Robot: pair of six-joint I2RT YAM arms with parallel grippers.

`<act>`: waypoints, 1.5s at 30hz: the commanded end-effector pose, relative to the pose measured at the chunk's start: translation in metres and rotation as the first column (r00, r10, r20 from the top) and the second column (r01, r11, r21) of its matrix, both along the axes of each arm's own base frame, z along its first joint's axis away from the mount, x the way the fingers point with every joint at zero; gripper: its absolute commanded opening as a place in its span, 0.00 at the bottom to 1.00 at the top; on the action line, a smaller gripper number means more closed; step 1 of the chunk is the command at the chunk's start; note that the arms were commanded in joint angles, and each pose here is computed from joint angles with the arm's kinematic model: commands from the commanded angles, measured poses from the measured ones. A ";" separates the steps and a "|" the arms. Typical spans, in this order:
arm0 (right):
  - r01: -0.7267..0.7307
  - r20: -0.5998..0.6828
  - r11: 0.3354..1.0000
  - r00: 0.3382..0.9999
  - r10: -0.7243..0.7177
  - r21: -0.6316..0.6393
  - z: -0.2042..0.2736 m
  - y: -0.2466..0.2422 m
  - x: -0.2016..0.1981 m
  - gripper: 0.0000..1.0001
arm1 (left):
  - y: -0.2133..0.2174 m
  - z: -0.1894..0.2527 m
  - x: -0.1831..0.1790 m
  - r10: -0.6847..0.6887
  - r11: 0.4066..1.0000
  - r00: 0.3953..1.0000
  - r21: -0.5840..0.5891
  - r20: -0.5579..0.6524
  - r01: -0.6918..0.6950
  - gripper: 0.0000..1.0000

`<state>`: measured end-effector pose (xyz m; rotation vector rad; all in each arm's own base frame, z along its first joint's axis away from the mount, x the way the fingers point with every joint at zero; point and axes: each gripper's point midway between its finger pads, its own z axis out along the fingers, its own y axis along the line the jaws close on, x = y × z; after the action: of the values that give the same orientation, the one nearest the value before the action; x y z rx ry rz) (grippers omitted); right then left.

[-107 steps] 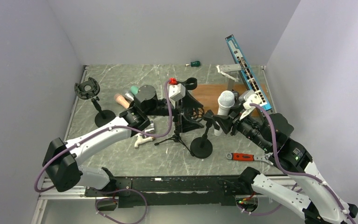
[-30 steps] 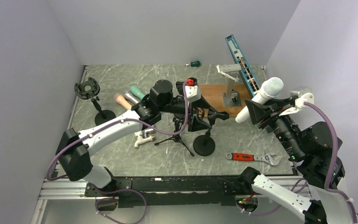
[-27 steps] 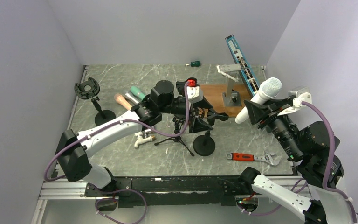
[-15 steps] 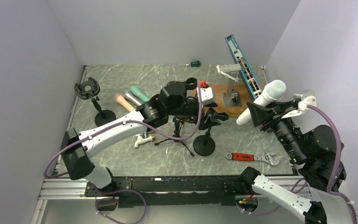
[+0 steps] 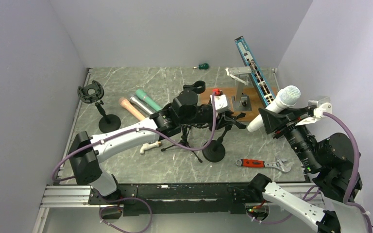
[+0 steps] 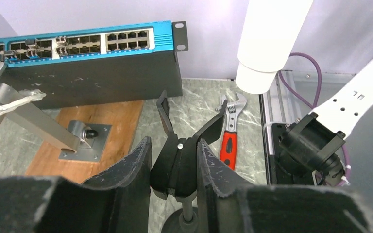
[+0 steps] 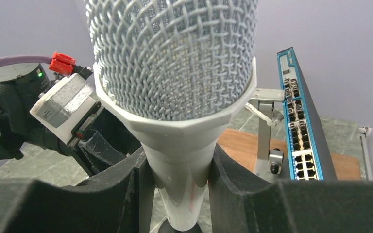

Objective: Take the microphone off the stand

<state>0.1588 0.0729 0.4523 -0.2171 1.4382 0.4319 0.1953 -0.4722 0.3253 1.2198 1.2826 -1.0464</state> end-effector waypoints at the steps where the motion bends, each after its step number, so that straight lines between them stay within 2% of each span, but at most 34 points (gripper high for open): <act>1: -0.010 0.005 1.000 1.000 0.010 0.023 0.003 0.001 -0.002 0.00 | 0.006 -0.104 -0.015 0.031 0.974 0.987 0.226 -0.155 0.005 0.00; 12: -0.025 -0.006 1.000 1.000 0.025 0.014 -0.001 0.007 0.001 0.00 | 0.038 -0.152 -0.028 0.084 0.951 0.975 0.308 -0.205 -0.017 0.00; 25: -0.025 0.000 1.000 1.000 0.025 0.010 0.005 0.007 0.001 0.00 | 0.043 -0.198 -0.039 0.102 0.933 0.955 0.359 -0.279 0.005 0.00; 31: -0.023 -0.007 1.000 1.000 0.023 0.005 0.003 0.008 0.003 0.00 | 0.051 -0.197 -0.039 0.120 0.929 0.957 0.369 -0.264 -0.015 0.02; 34: -0.026 -0.006 1.000 1.000 0.026 0.005 0.004 0.010 0.003 0.00 | 0.053 -0.180 -0.030 0.157 0.916 0.960 0.398 -0.230 -0.055 0.22; 36: -0.030 -0.005 1.000 1.000 0.030 0.007 0.005 0.011 0.003 0.00 | 0.056 -0.167 -0.025 0.167 0.903 0.967 0.424 -0.192 -0.072 0.43; 38: -0.034 -0.005 0.999 0.999 0.034 0.007 0.005 0.012 0.004 0.00 | 0.050 -0.140 -0.020 0.161 0.913 0.973 0.400 -0.165 -0.083 0.57; 42: -0.040 -0.009 0.999 0.999 0.040 0.008 0.004 0.015 0.005 0.00 | 0.040 -0.109 -0.016 0.132 0.934 0.982 0.347 -0.133 -0.078 0.77; 45: -0.041 -0.011 0.999 0.999 0.041 0.009 0.003 0.016 0.006 0.00 | 0.037 -0.096 -0.010 0.144 0.941 0.982 0.324 -0.120 -0.098 0.87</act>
<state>0.1660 0.0865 0.4399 -0.2570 1.4864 0.4359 0.1905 -0.4445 0.2447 1.2372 1.5704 -0.9161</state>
